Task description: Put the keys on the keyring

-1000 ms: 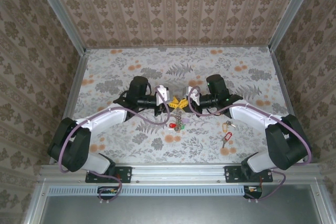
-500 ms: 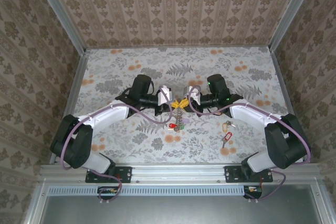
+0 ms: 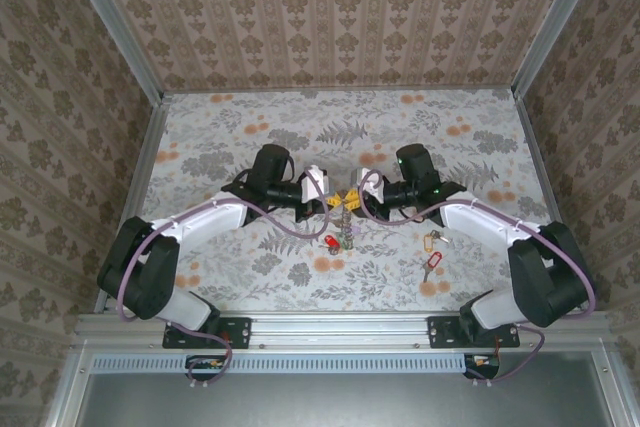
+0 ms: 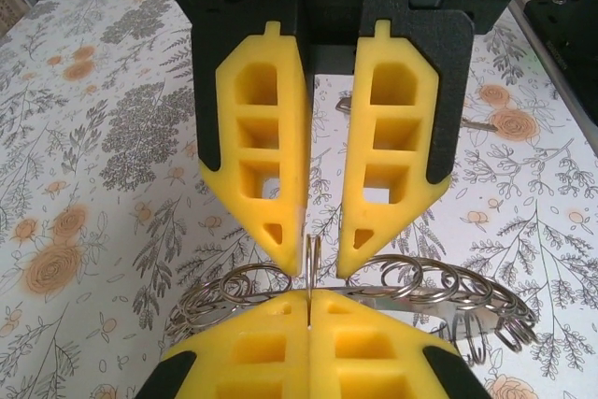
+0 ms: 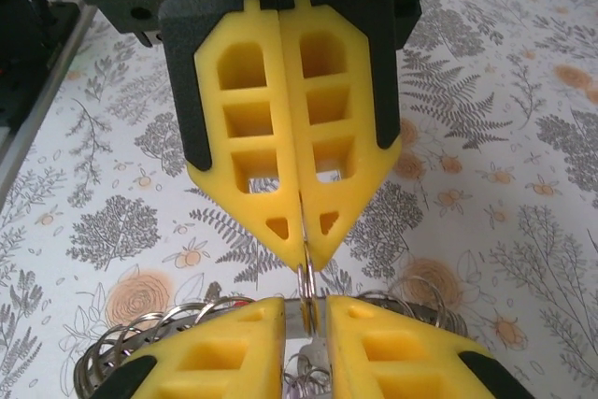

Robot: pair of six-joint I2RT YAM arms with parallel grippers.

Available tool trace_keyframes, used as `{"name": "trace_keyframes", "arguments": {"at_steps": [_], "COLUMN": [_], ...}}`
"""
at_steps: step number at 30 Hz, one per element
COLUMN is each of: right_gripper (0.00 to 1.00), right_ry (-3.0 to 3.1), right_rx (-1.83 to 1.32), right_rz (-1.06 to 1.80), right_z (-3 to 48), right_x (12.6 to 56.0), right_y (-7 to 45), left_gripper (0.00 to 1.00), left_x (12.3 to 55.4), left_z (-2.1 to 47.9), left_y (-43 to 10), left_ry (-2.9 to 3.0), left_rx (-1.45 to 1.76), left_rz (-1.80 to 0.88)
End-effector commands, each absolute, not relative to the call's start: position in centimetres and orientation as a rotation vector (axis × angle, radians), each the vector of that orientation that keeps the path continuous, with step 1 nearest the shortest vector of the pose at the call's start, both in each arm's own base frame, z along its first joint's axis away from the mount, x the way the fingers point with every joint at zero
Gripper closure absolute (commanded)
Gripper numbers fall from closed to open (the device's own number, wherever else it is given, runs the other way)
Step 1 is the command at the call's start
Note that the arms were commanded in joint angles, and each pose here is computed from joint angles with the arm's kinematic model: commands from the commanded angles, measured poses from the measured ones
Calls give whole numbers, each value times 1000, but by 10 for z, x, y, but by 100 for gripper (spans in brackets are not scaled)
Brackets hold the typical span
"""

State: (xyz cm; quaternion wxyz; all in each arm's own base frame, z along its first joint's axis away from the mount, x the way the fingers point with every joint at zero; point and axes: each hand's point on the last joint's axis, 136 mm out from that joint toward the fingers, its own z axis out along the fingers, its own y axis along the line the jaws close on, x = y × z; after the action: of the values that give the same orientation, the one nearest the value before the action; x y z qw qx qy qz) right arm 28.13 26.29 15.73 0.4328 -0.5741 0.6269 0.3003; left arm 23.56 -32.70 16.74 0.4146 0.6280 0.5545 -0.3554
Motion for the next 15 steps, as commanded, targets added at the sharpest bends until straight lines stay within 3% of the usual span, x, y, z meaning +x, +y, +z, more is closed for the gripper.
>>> {"name": "trace_keyframes", "arguments": {"at_steps": [1,7,15], "right_gripper": [79,84,83], "right_ry": [1549,1519,1486], "right_rx": [-1445,-1408,-1369], "right_rz": [684,700,719], "right_z": [152,159,166], "right_x": [281,286,289], "right_y": [257,261,265], "left_gripper": [100,100,100], "left_x": [234,233,233], "left_z": [181,182,182], "left_y": [-329,-330,-330], "left_ry": [1341,1339,1348], "left_rx": [1563,1563,1561], "left_rz": [-895,-913,-920]}}
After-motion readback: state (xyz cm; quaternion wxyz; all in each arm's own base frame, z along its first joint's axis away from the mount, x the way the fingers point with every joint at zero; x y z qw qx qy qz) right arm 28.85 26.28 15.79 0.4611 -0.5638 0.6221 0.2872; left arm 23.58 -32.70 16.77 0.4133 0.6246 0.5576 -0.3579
